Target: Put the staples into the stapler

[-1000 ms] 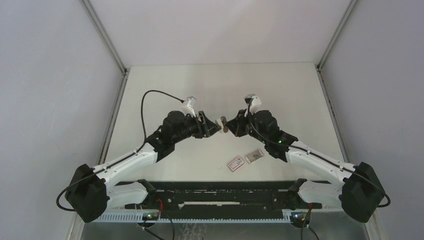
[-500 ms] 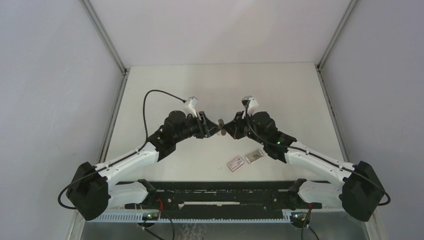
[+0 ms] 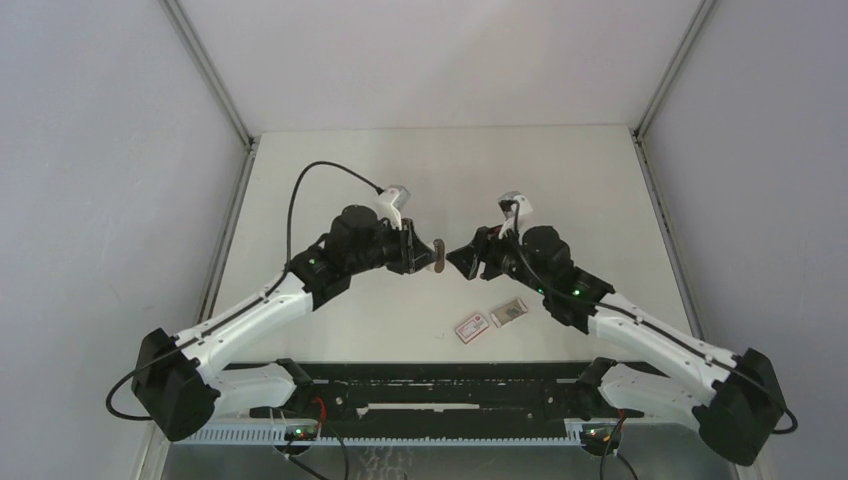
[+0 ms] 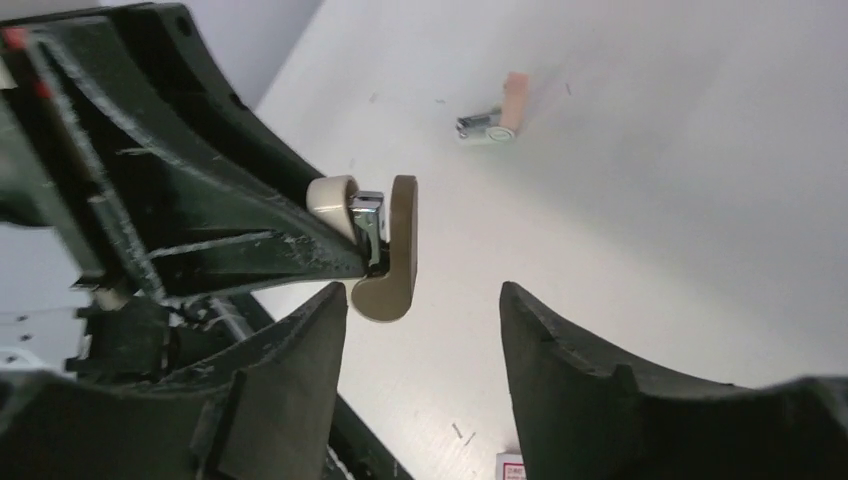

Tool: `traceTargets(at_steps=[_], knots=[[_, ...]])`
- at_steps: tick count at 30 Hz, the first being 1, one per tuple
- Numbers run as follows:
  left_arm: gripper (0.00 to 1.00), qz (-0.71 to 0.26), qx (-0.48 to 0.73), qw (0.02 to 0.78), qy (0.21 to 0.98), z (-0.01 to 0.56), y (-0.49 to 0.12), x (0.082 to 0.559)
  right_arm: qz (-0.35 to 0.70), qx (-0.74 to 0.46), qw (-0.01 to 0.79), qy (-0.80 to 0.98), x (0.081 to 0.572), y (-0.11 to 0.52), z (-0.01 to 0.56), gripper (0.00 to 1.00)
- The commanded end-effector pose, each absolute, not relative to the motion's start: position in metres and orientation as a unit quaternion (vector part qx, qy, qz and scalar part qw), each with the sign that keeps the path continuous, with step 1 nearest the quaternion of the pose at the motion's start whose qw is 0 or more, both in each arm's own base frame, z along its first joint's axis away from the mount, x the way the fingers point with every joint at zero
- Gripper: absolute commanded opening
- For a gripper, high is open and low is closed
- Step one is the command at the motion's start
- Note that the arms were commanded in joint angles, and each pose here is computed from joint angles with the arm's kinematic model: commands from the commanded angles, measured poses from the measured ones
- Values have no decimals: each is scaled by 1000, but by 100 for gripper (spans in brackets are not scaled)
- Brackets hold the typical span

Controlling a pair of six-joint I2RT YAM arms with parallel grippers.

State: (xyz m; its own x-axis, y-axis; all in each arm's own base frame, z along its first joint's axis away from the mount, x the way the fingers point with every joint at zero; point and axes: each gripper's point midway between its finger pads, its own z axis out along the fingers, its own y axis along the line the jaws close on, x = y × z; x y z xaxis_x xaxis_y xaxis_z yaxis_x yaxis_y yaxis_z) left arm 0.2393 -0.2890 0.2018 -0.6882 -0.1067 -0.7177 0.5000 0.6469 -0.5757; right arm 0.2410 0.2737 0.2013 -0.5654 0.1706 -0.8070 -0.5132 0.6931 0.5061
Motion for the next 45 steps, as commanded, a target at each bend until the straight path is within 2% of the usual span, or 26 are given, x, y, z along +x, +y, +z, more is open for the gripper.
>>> traceTargets(at_steps=[1, 7, 11, 14, 19, 29, 34, 45], knots=[[0, -337, 215, 383, 833, 226, -276, 224, 406, -85, 462, 783, 234, 252, 235, 58], [0, -216, 379, 394, 809, 213, -275, 204, 467, -72, 373, 799, 218, 246, 229, 58], [0, -199, 422, 392, 792, 194, -280, 193, 503, -84, 324, 797, 204, 261, 229, 58], [0, -194, 427, 401, 787, 194, -278, 190, 512, -97, 307, 796, 197, 273, 225, 57], [0, -197, 431, 406, 782, 197, -279, 188, 520, -106, 275, 801, 190, 286, 214, 45], [0, -203, 442, 407, 773, 199, -280, 182, 538, -88, 266, 795, 198, 300, 215, 40], [0, -202, 444, 410, 771, 201, -279, 181, 548, -88, 254, 792, 199, 308, 212, 31], [0, -211, 448, 422, 760, 208, -281, 176, 552, -98, 234, 794, 197, 321, 200, 21]])
